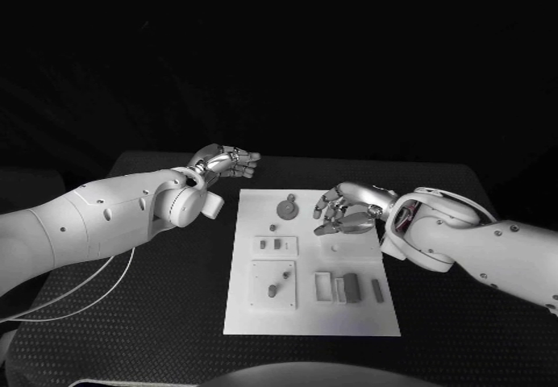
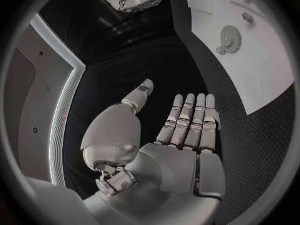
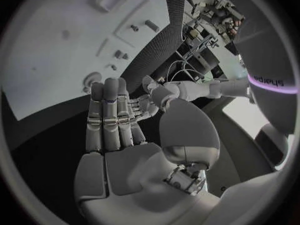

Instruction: Assemble the parts on the task board

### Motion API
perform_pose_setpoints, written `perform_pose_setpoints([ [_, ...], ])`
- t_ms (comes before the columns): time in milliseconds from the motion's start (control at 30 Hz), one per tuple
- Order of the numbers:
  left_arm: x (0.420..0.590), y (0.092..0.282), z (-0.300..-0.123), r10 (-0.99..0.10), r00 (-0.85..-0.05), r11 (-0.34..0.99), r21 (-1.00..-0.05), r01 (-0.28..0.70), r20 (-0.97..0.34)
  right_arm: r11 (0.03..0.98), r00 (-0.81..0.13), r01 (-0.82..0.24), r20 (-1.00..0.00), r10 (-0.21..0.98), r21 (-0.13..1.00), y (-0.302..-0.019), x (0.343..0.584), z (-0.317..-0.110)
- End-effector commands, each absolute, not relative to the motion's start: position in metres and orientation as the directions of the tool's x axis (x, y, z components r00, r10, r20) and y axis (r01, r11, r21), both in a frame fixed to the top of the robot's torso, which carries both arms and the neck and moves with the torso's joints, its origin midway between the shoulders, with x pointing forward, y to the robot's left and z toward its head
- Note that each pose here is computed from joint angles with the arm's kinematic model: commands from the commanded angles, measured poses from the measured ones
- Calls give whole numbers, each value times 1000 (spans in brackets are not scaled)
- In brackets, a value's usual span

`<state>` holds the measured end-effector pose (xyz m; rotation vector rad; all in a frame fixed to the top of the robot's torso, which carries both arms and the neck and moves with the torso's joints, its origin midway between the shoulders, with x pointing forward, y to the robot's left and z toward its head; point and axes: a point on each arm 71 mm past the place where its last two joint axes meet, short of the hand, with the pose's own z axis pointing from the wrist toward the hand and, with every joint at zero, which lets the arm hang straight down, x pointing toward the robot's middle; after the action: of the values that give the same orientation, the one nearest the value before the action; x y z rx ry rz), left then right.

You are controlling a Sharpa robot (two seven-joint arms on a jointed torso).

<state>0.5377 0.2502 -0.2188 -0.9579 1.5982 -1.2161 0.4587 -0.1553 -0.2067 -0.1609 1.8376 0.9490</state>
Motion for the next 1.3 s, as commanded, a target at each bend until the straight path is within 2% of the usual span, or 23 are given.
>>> perform_pose_setpoints([
  [33,538,249,-217,-931,-316,213,-976,-54,-186,738,-659,-290,-687,308,609,-175,462,-216],
  [167,539,248,-217,-930,-318,213,-976,-53,-185,778,-657,-238,-686,312,582,-192,464,-220],
  [333,539,248,-218,-930,-317,213,-975,-55,-186,832,-630,-176,-710,316,527,-211,454,-226],
  [400,539,249,-218,-930,-316,214,-975,-55,-186,849,-647,-149,-699,303,506,-215,449,-230],
  [500,539,248,-218,-930,-317,213,-975,-54,-186,882,-772,-25,-569,282,471,-224,436,-247],
  [567,539,248,-218,-930,-317,213,-975,-55,-185,891,-803,34,-519,294,453,-229,429,-258],
  [867,539,248,-218,-929,-319,213,-975,-57,-185,954,-839,-4,-520,160,299,-234,421,-271],
  [1300,539,248,-218,-929,-322,213,-975,-58,-183,949,-837,0,-520,172,315,-215,413,-296],
])
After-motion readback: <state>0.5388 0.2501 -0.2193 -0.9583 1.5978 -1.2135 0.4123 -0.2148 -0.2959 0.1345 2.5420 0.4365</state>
